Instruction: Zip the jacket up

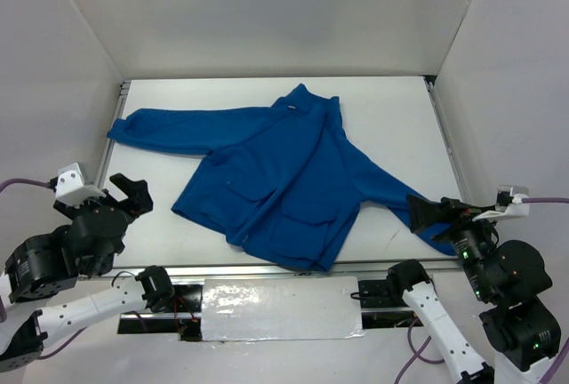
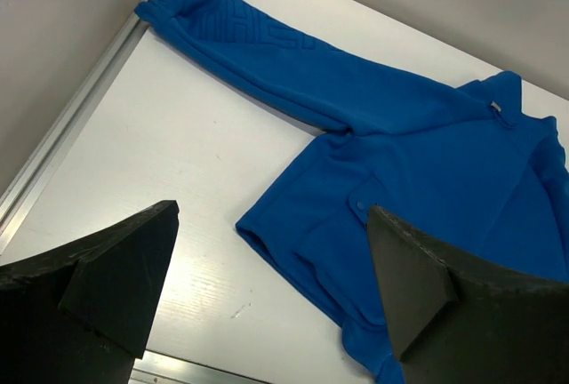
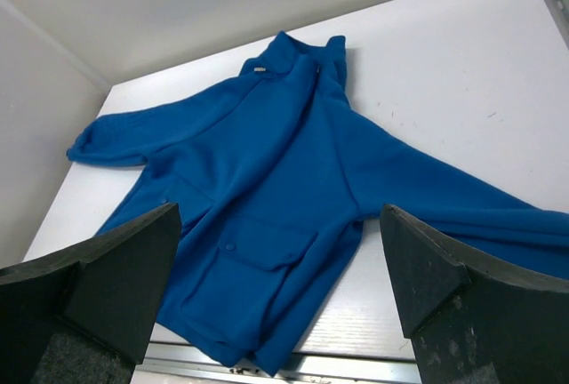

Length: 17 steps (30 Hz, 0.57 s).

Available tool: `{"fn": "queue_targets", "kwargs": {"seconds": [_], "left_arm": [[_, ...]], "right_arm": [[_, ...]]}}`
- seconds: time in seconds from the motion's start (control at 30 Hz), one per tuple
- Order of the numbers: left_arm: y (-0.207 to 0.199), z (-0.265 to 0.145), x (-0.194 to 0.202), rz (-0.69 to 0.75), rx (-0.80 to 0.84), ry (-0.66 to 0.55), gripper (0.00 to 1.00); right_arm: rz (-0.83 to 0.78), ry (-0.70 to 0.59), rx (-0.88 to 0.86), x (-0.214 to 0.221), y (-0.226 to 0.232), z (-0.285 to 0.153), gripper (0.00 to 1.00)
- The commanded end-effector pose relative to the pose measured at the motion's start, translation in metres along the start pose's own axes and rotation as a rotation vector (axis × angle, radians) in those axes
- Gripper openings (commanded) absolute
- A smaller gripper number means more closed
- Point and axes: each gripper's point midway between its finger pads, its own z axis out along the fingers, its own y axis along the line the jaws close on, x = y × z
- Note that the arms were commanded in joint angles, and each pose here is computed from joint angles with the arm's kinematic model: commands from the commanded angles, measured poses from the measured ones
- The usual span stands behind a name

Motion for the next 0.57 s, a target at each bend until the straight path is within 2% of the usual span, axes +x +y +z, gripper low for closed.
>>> {"fn": "queue_targets", "kwargs": {"seconds": [0.0,0.53], "left_arm": [[-0.0078,0.0027,-0.0034,0.013,0.001,-0.016,0.99],[-0.0135,0.0064,0.0011,0.056,-0.02,-0.006,1.0]], "right_arm": [[-0.019,0.003,0.012,-0.003,-0.0013,0.0033,1.0],[-0.018,0.006,0.012,0.0012,-0.0028,0.0039,1.0]]}}
